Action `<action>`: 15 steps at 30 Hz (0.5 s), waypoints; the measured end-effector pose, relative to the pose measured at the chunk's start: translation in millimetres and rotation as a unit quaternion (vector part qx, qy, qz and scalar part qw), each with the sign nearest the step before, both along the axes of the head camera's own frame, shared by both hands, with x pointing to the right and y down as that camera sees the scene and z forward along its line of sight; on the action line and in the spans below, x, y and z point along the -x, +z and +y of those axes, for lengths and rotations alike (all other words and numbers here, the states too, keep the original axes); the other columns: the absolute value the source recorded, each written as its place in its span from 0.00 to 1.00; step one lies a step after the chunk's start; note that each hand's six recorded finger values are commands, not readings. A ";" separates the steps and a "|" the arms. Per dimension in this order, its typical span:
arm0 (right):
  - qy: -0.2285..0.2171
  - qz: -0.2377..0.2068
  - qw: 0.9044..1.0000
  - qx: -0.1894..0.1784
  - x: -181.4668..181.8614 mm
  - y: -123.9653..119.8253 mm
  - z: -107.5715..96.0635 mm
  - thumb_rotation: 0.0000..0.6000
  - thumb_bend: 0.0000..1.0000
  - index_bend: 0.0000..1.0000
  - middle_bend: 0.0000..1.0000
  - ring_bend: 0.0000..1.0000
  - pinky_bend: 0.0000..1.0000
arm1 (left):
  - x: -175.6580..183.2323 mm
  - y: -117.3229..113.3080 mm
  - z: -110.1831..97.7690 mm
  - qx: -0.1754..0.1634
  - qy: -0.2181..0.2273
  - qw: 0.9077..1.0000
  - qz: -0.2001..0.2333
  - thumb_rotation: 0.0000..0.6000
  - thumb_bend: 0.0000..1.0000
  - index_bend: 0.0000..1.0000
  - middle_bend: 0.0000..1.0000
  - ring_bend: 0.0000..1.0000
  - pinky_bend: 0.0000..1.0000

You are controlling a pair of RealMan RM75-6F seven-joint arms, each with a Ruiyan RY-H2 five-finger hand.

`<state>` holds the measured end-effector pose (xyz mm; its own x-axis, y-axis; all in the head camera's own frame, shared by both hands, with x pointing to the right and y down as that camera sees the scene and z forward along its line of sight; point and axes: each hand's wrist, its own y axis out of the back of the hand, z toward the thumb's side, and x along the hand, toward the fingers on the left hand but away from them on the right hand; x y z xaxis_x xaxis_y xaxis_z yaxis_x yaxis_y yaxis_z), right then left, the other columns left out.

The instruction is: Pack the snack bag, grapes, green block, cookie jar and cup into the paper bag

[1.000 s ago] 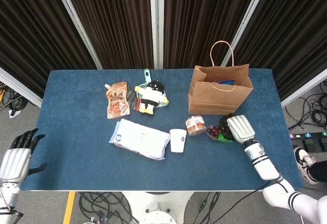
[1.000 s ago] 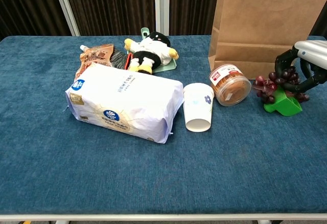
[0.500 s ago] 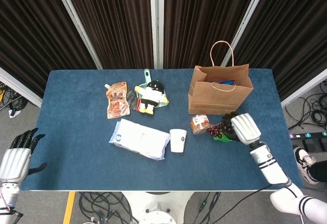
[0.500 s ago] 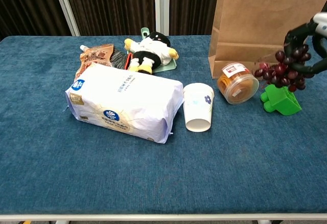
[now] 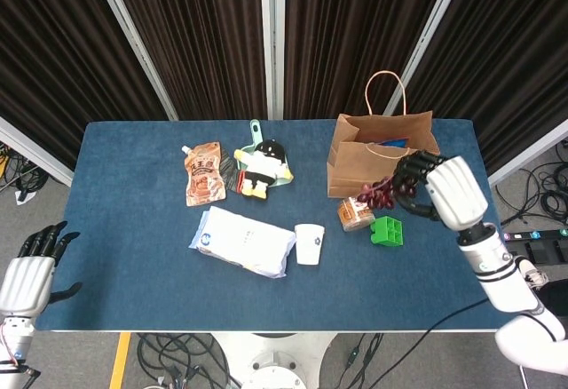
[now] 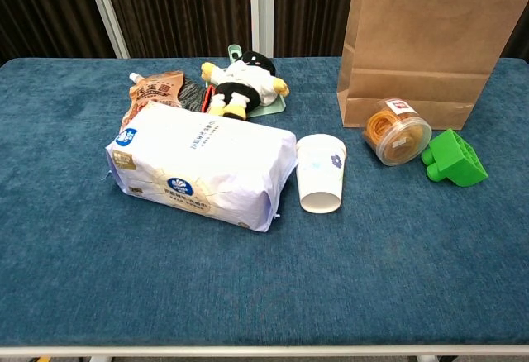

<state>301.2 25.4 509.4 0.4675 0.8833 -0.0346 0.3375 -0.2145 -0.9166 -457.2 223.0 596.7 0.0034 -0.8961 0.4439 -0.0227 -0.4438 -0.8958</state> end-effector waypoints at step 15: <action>0.128 0.028 0.990 0.044 -22.9 -1.8 -103.9 1.00 0.38 0.74 0.57 0.45 0.74 | -0.3 2.9 0.8 0.006 -0.002 1.000 -0.001 1.00 0.00 0.25 0.18 0.11 0.15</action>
<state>324.2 -78.5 507.5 0.2246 0.9648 -0.1367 0.3408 -0.2092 -0.9166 -456.9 223.9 599.6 -0.0008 -0.8909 0.4541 -0.0237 -0.4540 -0.8907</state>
